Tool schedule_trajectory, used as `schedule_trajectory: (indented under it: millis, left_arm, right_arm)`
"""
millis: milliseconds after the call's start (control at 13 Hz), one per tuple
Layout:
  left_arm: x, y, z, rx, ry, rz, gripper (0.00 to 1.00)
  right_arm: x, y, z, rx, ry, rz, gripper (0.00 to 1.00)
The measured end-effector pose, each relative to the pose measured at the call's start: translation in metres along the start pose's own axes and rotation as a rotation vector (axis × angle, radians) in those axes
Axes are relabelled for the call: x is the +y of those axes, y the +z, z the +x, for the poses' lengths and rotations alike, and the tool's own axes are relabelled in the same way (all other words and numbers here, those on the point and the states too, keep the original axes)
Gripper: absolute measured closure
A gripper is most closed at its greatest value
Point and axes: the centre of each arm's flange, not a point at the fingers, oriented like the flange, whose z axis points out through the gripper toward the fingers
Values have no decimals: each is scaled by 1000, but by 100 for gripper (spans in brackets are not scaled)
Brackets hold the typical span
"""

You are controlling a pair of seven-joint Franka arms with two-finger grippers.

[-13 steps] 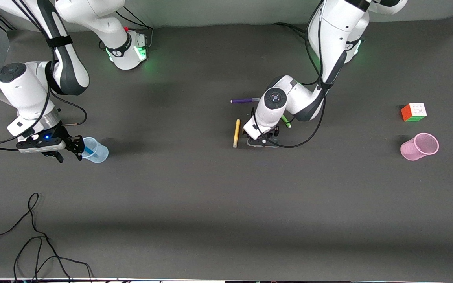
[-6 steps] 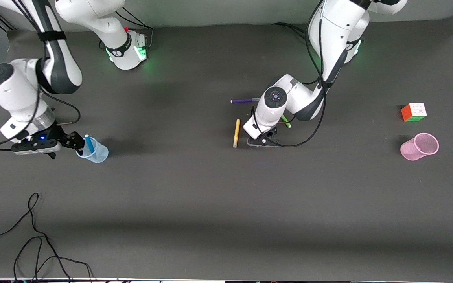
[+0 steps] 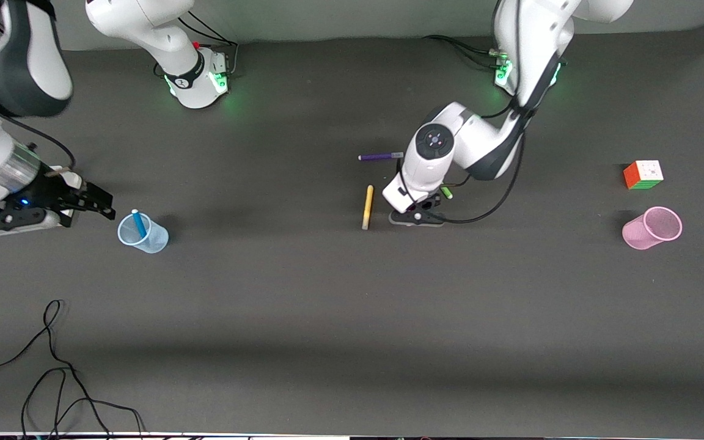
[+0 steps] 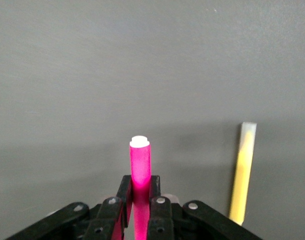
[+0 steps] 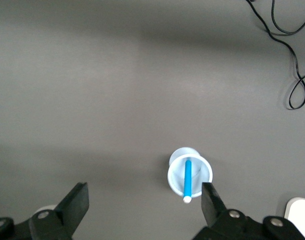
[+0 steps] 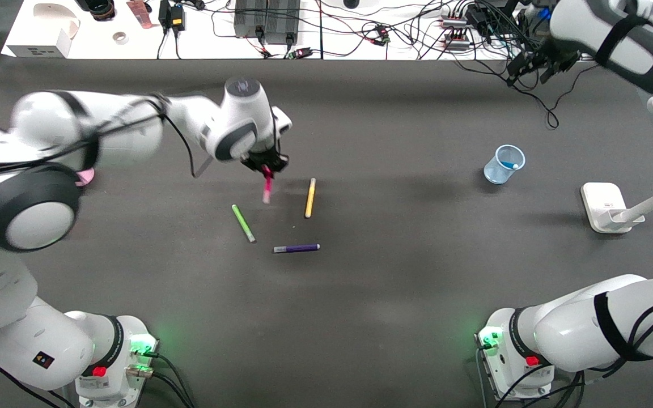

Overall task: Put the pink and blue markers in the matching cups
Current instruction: 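Carry the pink marker with the left gripper over the pink cup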

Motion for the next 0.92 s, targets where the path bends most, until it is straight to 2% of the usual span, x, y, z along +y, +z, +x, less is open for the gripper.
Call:
schedule_trajectory:
  millis: [308,462,692,923]
  left_arm:
    - [-94,-134,17,-52,97,74,82]
    - [-144,-179,21,-61,142,81,82]
    - [-237,-208,31,-51,293,66,82]
    - [-314,-214,33,-51,428,52,82]
  right_arm:
    - [-17,-45,-2,-71,0,10,0]
    - [-19,-57,-3,-77,25,10,0]
    - [-28,-57,-2,-84,62,8,0]
    - [-69,-54,-1,-94,83,-19,0]
